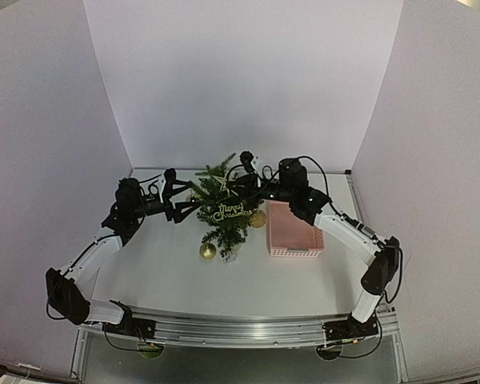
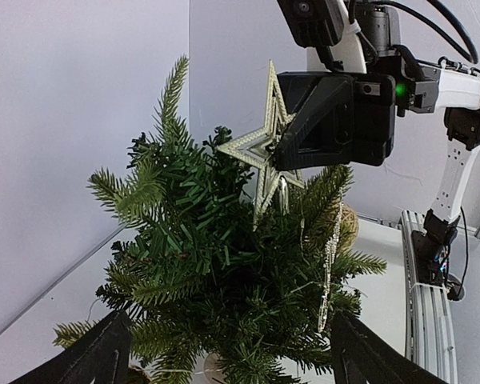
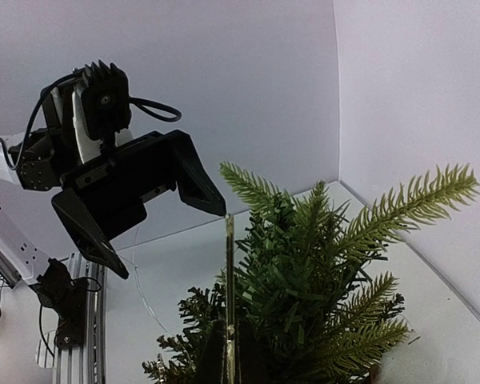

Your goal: Decorate the small christmas tree

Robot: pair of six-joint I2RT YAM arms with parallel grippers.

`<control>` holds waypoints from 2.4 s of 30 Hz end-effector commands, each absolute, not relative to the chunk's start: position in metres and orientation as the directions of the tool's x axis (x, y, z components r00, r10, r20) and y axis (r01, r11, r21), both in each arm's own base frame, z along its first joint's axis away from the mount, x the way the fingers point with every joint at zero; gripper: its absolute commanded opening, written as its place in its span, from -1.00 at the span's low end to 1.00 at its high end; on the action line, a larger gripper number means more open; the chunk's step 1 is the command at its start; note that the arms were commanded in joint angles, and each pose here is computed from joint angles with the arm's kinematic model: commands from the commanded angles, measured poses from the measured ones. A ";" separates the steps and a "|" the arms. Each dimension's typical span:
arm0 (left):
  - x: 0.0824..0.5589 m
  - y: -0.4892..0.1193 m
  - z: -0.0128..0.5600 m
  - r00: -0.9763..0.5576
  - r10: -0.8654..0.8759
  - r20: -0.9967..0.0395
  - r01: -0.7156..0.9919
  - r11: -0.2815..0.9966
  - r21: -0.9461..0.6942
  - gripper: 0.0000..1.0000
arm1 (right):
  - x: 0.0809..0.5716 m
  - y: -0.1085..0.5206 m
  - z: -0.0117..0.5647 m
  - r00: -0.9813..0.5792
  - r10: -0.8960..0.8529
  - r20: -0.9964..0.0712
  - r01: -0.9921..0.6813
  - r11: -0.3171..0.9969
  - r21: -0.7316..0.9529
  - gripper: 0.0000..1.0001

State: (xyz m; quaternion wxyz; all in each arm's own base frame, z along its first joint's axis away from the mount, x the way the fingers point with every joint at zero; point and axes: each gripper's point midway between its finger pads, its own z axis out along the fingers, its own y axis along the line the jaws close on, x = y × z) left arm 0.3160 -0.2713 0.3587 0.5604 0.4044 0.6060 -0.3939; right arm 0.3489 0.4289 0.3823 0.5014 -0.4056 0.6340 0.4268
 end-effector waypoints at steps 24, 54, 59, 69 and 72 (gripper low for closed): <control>0.313 -0.270 0.368 0.007 0.045 -0.999 0.935 0.353 0.023 0.73 | 0.345 0.417 0.378 -0.103 -0.071 -0.992 -0.936 0.343 0.073 -0.62; 0.307 -0.268 0.370 0.026 0.043 -0.999 0.937 0.347 0.039 0.73 | 0.331 0.400 0.435 -0.080 0.023 -0.997 -0.929 0.361 0.083 0.30; 0.307 -0.267 0.372 0.035 0.037 -0.999 0.935 0.352 0.046 0.74 | 0.318 0.395 0.450 -0.071 0.022 -0.997 -0.941 0.330 0.074 0.35; 0.316 -0.248 0.378 0.030 0.012 -0.999 0.877 0.478 0.032 0.81 | 0.339 0.357 0.476 -0.129 0.085 -0.988 -0.865 0.478 0.154 0.39; 0.336 -0.225 0.381 0.008 -0.030 -1.000 0.808 0.590 -0.011 0.84 | 0.372 0.313 0.474 -0.141 0.117 -0.983 -0.706 0.684 0.182 0.39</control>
